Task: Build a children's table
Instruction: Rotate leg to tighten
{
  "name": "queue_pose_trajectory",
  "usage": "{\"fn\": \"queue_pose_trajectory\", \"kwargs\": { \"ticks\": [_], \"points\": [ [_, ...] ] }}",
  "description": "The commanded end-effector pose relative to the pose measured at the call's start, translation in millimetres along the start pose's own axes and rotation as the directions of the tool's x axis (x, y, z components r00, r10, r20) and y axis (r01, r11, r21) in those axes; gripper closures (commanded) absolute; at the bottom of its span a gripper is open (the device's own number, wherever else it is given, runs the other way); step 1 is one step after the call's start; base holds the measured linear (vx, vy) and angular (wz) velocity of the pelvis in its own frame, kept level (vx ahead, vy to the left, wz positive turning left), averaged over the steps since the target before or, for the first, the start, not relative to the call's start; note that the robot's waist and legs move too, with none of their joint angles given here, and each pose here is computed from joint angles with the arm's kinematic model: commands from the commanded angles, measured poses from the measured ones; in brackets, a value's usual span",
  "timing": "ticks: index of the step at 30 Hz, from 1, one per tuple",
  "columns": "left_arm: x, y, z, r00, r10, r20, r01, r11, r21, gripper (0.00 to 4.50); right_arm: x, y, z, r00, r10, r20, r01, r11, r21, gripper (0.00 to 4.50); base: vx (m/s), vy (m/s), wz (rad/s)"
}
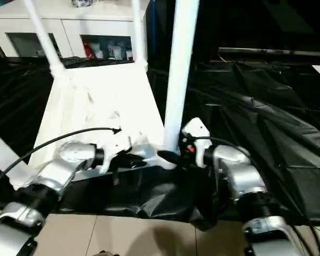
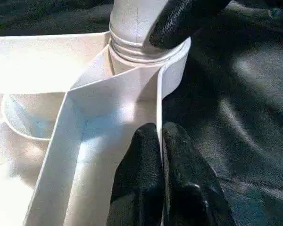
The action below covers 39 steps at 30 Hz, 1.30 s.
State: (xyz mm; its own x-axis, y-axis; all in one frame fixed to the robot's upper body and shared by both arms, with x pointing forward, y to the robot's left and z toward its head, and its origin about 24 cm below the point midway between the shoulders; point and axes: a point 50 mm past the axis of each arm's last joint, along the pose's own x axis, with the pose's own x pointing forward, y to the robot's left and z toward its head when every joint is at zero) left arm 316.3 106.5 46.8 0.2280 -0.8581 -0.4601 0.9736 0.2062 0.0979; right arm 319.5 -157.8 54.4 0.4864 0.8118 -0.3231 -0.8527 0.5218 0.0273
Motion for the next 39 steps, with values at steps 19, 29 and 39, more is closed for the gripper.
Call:
{"fn": "queue_pose_trajectory", "kwargs": {
  "ticks": [19,29,39],
  "points": [
    [2,-5.3,6.5,0.999,-0.034,0.042,0.034,0.999,0.017,4.5,6.1,5.8,-3.7,0.997,0.049,-0.051,-0.05,0.999,-0.017,1.9,0.0,0.0,0.0],
    [15,6.2,8.9,0.99,0.136,0.027,-0.134,0.99,-0.037,4.5,17.2,-1.3,-16.3,0.968,-0.252,-0.017,0.252,0.961,0.113,2.02,0.0,0.0,0.0],
    [53,18.7,29.5,0.927,0.374,-0.023,-0.375,0.923,-0.087,4.5,50.2,1.7,-18.3,0.814,-0.575,-0.084,0.566,0.752,0.338,2.03,0.0,0.0,0.0]
  ]
}}
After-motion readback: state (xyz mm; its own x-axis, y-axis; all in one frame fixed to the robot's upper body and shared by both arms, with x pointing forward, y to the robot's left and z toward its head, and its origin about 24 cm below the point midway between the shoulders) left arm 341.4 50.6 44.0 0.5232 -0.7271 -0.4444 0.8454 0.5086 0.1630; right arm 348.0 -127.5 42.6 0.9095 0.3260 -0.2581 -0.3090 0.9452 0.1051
